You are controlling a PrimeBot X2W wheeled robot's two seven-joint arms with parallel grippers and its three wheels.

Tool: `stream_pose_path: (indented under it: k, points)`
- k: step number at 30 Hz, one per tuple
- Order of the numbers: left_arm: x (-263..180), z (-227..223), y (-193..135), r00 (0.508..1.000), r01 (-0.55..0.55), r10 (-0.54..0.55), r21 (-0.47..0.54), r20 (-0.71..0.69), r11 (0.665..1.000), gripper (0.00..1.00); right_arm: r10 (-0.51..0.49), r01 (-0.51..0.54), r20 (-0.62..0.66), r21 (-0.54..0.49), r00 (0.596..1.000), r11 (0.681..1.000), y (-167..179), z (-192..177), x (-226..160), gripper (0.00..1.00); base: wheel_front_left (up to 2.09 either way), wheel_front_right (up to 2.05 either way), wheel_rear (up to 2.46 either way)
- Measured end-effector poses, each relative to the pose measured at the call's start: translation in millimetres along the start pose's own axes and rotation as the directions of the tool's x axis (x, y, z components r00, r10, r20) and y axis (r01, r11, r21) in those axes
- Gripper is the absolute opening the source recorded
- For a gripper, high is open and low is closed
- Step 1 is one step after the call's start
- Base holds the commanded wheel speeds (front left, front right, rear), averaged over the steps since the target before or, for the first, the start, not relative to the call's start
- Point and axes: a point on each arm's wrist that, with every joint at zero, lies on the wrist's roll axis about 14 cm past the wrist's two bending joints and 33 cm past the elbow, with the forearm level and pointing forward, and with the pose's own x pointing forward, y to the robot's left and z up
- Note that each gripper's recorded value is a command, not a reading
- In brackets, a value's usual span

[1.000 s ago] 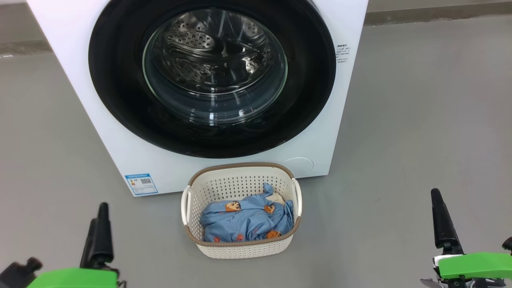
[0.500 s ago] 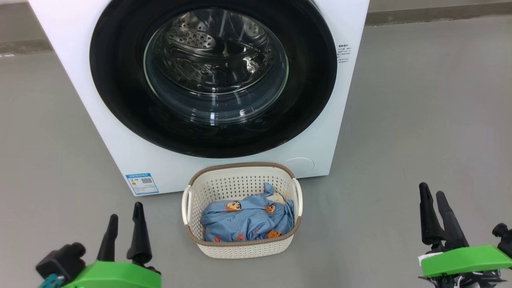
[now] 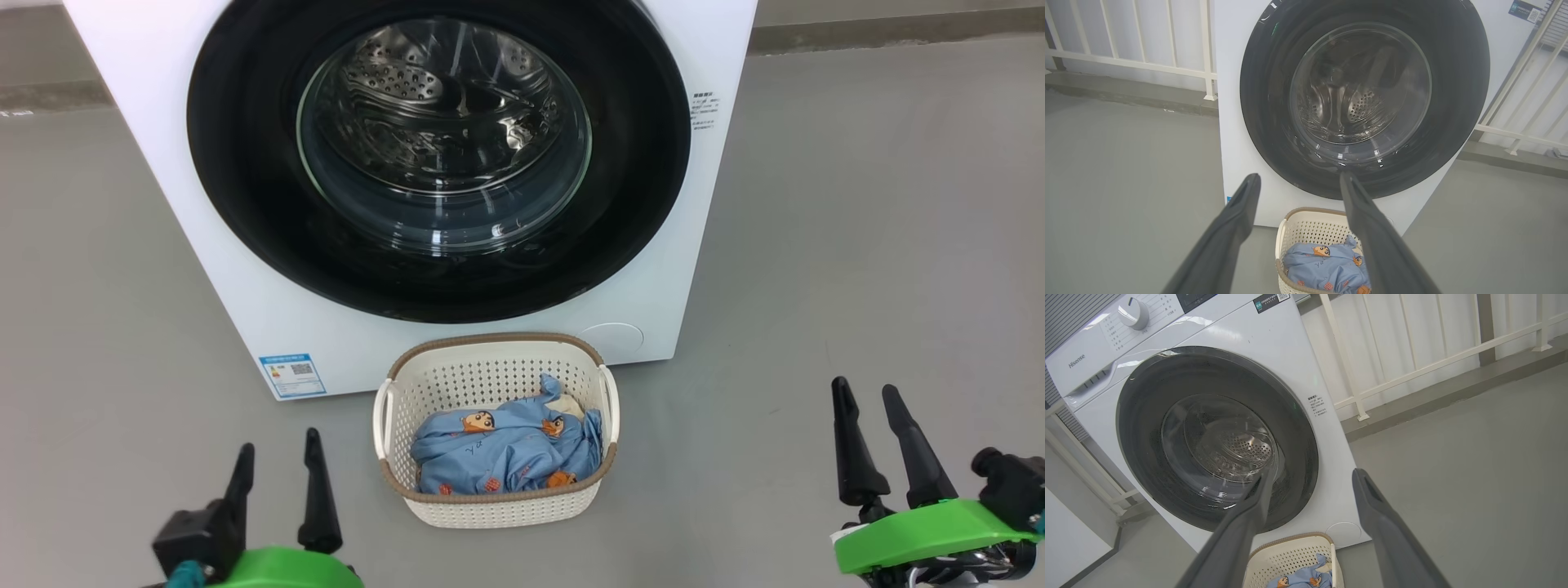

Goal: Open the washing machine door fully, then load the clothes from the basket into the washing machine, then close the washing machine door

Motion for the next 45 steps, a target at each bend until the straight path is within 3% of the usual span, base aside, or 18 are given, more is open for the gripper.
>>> stream_pose_path:
  k: [9,15,28,45]
  points:
    - [-5,-14,-8,0.999,0.04,-0.038,0.137,-0.018,0.99,1.0,0.022,-0.028,-0.044,-0.149,0.999,0.988,2,-15,-3,1.0,0.0,0.0,0.0]
    - [-6,-18,-14,0.998,0.064,-0.063,0.178,-0.016,0.982,1.0,0.025,-0.046,-0.101,-0.207,0.995,0.977,1,-34,-9,1.0,0.0,0.0,0.0]
    - [-10,-28,-22,0.992,0.121,-0.122,0.297,-0.017,0.947,1.0,0.05,-0.078,-0.089,-0.346,0.995,0.935,2,-31,-8,1.0,0.0,0.0,0.0]
    - [-11,-29,-23,0.99,0.138,-0.139,0.307,-0.021,0.942,1.0,0.061,-0.082,-0.068,-0.369,0.996,0.926,4,-24,-5,1.0,0.0,0.0,0.0]
